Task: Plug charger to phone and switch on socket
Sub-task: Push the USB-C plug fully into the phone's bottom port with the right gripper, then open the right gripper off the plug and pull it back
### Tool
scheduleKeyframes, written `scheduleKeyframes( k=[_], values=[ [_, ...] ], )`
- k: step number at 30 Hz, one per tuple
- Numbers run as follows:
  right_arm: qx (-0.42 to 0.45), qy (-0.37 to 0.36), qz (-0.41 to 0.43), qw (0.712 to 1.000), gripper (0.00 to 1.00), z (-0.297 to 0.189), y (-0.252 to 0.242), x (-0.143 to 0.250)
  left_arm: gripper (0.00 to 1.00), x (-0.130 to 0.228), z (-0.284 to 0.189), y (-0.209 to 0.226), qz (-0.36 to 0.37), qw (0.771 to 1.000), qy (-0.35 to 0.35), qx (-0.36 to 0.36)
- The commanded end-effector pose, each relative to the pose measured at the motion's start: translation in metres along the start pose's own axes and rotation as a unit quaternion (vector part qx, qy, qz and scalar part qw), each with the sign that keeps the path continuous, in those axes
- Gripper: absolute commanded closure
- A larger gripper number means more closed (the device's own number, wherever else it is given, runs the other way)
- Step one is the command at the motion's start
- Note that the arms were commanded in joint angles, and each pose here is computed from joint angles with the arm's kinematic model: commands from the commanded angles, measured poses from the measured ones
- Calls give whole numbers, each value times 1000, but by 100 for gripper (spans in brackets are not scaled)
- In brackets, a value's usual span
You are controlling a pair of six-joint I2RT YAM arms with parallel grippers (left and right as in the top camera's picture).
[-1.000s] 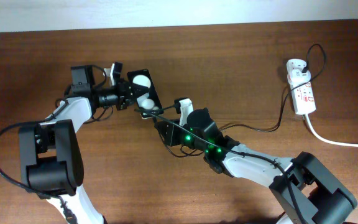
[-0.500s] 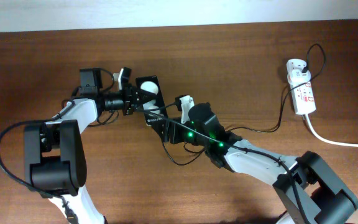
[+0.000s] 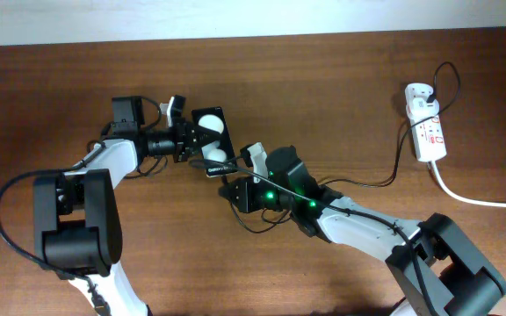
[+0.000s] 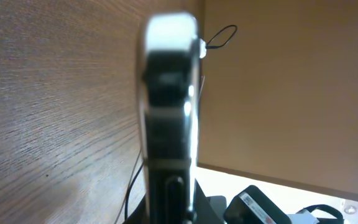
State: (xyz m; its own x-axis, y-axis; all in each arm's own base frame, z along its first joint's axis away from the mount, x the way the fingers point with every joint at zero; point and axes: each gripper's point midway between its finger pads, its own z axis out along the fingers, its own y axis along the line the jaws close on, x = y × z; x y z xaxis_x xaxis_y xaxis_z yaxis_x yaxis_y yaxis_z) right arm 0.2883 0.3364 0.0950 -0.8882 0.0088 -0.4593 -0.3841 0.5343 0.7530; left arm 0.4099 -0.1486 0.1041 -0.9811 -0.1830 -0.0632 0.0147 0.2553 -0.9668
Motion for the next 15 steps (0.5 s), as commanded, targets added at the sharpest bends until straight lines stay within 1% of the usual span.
scheduleKeyframes(
  k=[1,5,10,11,12,13,14,15],
  values=[
    [-19,-14,-22,999,96,-1,12,-8,100,2,-3,-16,20,1000,4,18],
    [1,-46,-26,999,96,-2,7,-21,100,2,-3,-16,20,1000,4,18],
    [-18,-74,-40,996,96,-3,18,-34,100,2,-3,-16,20,1000,4,18],
    [-16,-77,-40,996,79,-3,17,-35,100,2,-3,-16,20,1000,4,18],
    [-16,-76,-40,996,32,-3,17,-35,100,2,-3,-16,20,1000,4,18],
    [-13,-73,-38,996,7,-3,15,-33,100,2,-3,-16,20,1000,4,18],
    [-7,-66,-33,997,1,-3,12,-30,100,1,-4,-15,20,1000,3,16],
    [-1,-61,-27,998,1,-3,7,-28,100,0,-3,-13,20,1000,-1,9]
  ],
)
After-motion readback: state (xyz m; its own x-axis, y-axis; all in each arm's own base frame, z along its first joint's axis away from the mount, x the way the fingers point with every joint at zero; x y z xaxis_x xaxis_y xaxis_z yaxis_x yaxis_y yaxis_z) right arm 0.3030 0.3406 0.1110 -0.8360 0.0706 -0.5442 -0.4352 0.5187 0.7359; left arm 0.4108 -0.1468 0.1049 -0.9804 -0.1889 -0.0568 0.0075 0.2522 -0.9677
